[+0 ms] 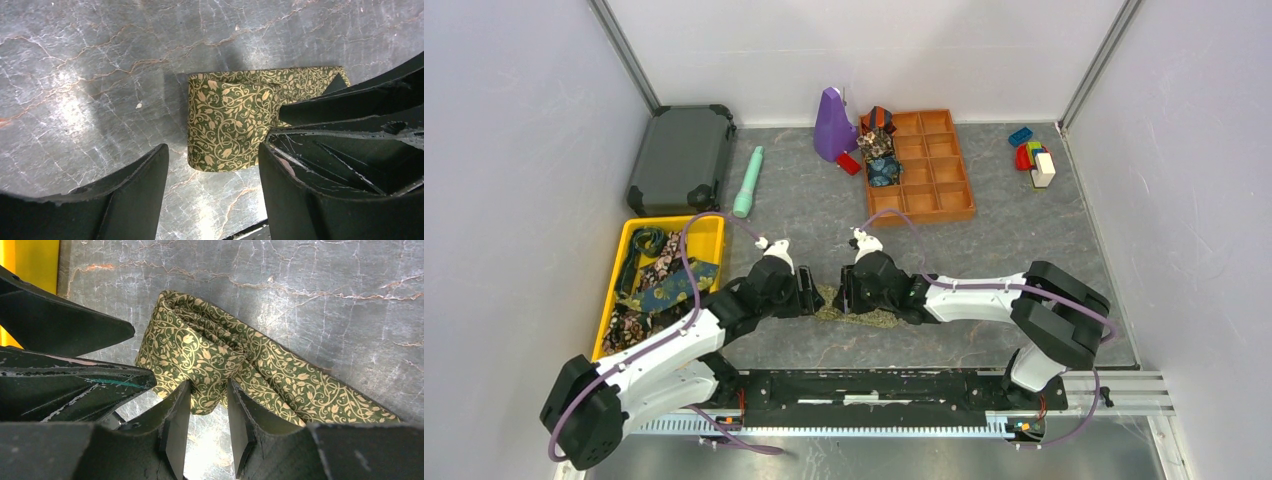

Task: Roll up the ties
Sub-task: Roll the tie at the center of the board.

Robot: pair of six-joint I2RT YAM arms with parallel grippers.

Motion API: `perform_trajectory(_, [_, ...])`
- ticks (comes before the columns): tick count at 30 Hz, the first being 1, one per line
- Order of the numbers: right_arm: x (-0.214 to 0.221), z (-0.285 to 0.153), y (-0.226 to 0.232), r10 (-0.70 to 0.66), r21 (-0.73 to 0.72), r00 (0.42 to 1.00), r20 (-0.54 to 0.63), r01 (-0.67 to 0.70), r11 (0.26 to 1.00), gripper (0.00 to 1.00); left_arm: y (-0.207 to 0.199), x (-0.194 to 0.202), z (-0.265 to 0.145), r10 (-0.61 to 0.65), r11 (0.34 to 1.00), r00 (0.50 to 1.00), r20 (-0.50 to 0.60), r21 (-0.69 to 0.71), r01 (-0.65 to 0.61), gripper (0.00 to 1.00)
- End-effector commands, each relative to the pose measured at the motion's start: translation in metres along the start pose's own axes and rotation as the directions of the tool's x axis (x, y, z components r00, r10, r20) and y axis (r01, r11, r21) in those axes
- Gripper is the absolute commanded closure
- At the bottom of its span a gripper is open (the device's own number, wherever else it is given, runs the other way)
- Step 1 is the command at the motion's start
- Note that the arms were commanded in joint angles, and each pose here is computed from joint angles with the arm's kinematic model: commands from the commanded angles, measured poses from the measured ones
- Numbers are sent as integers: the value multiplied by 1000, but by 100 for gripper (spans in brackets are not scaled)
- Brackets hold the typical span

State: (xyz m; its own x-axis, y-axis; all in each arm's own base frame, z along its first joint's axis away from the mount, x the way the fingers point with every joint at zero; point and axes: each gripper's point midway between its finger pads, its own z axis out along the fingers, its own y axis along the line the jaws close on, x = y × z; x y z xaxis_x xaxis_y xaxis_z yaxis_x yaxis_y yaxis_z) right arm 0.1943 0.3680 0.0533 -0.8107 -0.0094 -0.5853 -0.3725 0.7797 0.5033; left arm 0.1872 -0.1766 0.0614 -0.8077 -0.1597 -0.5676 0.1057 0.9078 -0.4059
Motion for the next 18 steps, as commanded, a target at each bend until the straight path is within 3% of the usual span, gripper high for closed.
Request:
perform_trajectory(1, [0,2,-6,-11,-4,1000,6,11,1000,61,-16,-11,3,34,994,999,40,102,-38,27])
perform_trajectory(18, [3,5,-17,-14,1,1000,-14,14,1000,62,-21,-1,24,16,978,1000,-11,208,-14,26])
